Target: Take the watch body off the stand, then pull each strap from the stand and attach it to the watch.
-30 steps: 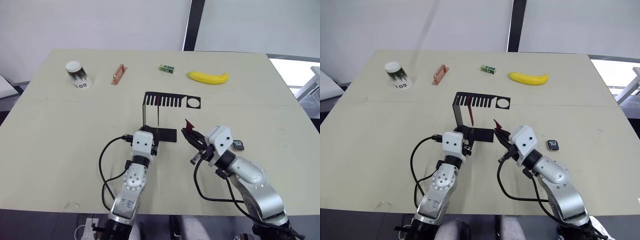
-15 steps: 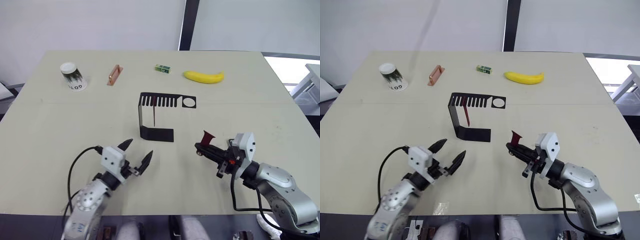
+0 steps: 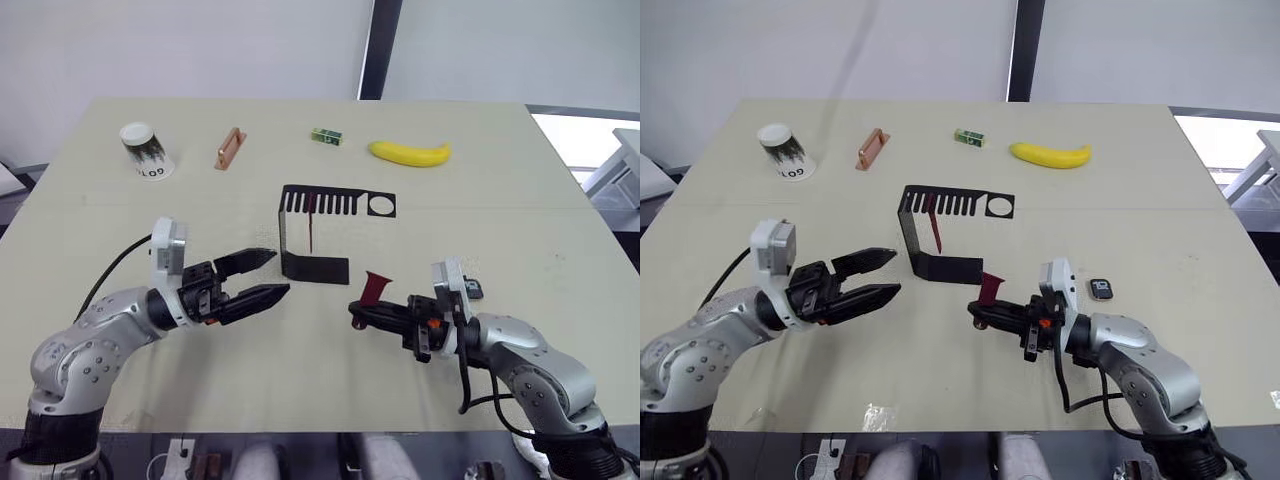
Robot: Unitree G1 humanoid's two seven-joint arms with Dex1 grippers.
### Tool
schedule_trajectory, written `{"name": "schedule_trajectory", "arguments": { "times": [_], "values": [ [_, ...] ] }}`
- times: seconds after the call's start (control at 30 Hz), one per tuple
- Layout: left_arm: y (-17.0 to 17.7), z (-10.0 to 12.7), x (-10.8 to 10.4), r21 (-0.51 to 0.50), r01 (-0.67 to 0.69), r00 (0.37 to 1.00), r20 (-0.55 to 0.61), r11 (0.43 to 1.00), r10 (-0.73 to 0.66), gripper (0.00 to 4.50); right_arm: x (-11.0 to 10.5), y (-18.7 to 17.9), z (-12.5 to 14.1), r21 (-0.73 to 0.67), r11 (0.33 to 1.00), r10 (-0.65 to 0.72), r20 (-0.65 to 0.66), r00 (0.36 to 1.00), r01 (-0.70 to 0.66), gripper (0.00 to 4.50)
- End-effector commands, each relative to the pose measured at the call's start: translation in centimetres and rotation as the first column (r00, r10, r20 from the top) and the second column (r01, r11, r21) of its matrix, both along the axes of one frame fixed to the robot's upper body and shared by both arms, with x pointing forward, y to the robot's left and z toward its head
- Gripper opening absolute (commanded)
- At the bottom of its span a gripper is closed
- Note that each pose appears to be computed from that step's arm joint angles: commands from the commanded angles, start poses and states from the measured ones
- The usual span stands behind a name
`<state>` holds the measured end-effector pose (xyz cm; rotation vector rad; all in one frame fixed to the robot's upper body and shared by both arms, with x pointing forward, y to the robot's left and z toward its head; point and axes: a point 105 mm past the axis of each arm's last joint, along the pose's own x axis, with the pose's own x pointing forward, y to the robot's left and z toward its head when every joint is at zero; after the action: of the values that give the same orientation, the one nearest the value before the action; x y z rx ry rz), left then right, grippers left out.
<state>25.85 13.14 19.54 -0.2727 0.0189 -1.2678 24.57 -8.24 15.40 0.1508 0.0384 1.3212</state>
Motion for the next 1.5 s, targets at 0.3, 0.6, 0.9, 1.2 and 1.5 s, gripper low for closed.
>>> {"name": "schedule_trajectory", "arguments": {
  "times": [0.3, 0.6, 0.9, 1.2, 1.5],
  "values": [
    [-4.0, 0.0, -0.5, -0.045, 0.138, 0.99, 0.005, 0.989, -0.138, 4.49, -0.7, 2.2, 2.0, 0.063, 0.989, 0.13, 0.016, 0.991, -0.131, 0.0],
    [-4.6, 0.8, -1.2, -0.21, 0.228, 0.961, -0.108, 0.951, -0.254, 4.49, -1.5, 3.6, 3.6, 0.144, 0.97, 0.198, -0.007, 0.98, -0.195, 0.0],
    [-5.2, 1.6, -0.9, -0.282, 0.245, 0.948, -0.129, 0.928, -0.29, 4.49, -1.7, 4.3, 4.1, 0.186, 0.956, 0.24, -0.043, 0.97, -0.228, 0.0],
    [-5.5, 1.8, -1.0, -0.318, 0.234, 0.947, -0.139, 0.919, -0.289, 4.49, -1.1, 5.1, 4.5, 0.245, 0.954, 0.187, -0.036, 0.982, -0.173, 0.0],
    [-5.3, 1.9, -0.3, -0.34, 0.195, 0.952, -0.159, 0.92, -0.261, 4.49, -0.5, 5.2, 4.3, 0.306, 0.946, 0.139, -0.066, 0.988, -0.112, 0.0]
  ]
}}
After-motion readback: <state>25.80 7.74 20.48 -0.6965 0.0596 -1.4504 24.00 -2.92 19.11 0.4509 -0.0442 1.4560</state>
